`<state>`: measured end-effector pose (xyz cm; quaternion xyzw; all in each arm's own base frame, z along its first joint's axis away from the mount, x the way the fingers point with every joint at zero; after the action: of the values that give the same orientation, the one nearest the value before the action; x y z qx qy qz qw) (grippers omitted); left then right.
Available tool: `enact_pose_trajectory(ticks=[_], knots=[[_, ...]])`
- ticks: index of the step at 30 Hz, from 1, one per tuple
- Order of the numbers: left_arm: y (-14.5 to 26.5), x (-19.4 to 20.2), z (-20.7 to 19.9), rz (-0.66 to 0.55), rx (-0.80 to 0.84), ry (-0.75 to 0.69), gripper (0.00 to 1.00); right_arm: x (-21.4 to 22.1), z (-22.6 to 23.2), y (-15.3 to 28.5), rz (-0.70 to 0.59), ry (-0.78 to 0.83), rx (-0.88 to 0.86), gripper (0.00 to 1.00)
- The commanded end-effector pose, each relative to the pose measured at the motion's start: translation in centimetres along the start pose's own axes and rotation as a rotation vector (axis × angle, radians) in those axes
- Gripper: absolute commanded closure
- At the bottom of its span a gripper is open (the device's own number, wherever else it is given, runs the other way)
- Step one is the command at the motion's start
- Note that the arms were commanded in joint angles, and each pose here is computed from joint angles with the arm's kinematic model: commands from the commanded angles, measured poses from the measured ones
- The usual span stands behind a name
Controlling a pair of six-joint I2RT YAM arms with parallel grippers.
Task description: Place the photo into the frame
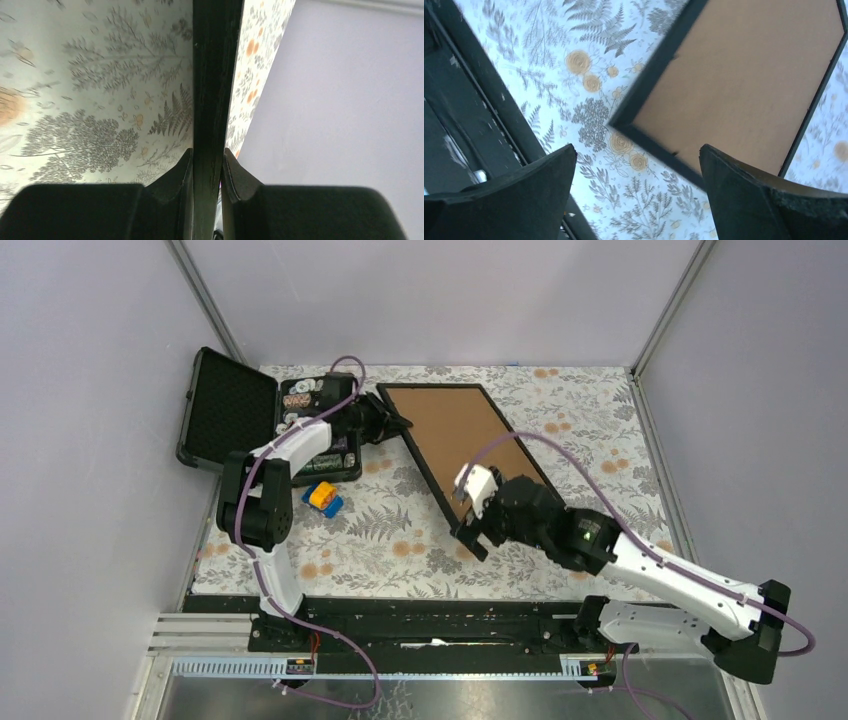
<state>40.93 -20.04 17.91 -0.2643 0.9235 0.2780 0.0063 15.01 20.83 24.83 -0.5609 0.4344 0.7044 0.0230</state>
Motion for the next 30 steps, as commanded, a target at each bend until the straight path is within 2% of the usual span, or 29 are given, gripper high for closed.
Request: enact_pose_trajectory(ticks=[1, 4, 9, 12, 15, 17, 20, 25, 26, 28, 29, 30], knots=[[3.6, -3.1, -3.3, -0.051, 0.006, 0.019, 1.00, 0.2, 1.1, -1.4, -0.194, 0.350, -0.018, 0.00], [4.4, -3.8, -3.7, -0.059, 0.011, 0.020, 1.00, 0.5, 0.1, -2.0, -0.259, 0.467, 0.072, 0.00], [5.2, -3.8, -4.5, -0.061, 0.019, 0.007, 1.00, 0.1, -2.5, -4.4, -0.355, 0.594, 0.372, 0.00], [5.6, -3.8, -4.5, -0.052, 0.008, 0.011, 1.00, 0.0, -2.7, -5.7, -0.372, 0.637, 0.423, 0.01], [5.9, -3.7, -4.8, -0.045, 0.017, 0.017, 1.00, 0.1, -2.5, -6.8, -0.400, 0.656, 0.440, 0.07], [6.0, -3.7, -4.9, -0.046, 0.015, 0.018, 1.00, 0.3, -2.7, -7.3, -0.393, 0.673, 0.474, 0.17], [6.4, -4.0, -5.0, -0.055, -0.002, 0.025, 1.00, 0.0, -3.4, -6.7, -0.417, 0.630, 0.556, 0.43], [6.9, -4.1, -5.7, -0.056, 0.026, 0.039, 1.00, -0.4, -3.4, -6.3, -0.425, 0.561, 0.539, 0.74], [6.9, -4.1, -6.1, -0.052, 0.054, 0.023, 0.94, -0.4, -3.3, -6.3, -0.425, 0.542, 0.536, 0.79], [7.4, -4.2, -7.1, -0.052, 0.107, -0.025, 0.66, -0.6, -3.3, -6.3, -0.408, 0.502, 0.522, 0.95], [7.7, -4.2, -7.5, -0.064, 0.115, -0.049, 0.52, -1.0, -3.4, -6.1, -0.411, 0.471, 0.515, 1.00], [8.2, -4.2, -8.0, -0.085, 0.122, -0.080, 0.40, -1.3, -3.3, -5.9, -0.422, 0.433, 0.502, 1.00]])
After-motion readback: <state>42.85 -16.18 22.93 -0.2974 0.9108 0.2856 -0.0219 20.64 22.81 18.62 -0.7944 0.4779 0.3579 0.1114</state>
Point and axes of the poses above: each gripper's point midway between its finger pads, its own y axis back along the fingers, its own z axis along the line the jaws close on, x = y × z, the point moved 6 cm from there along y, back along the fingers, and after that the axes turned 8 degrees about -y, right-handed, at the moved point
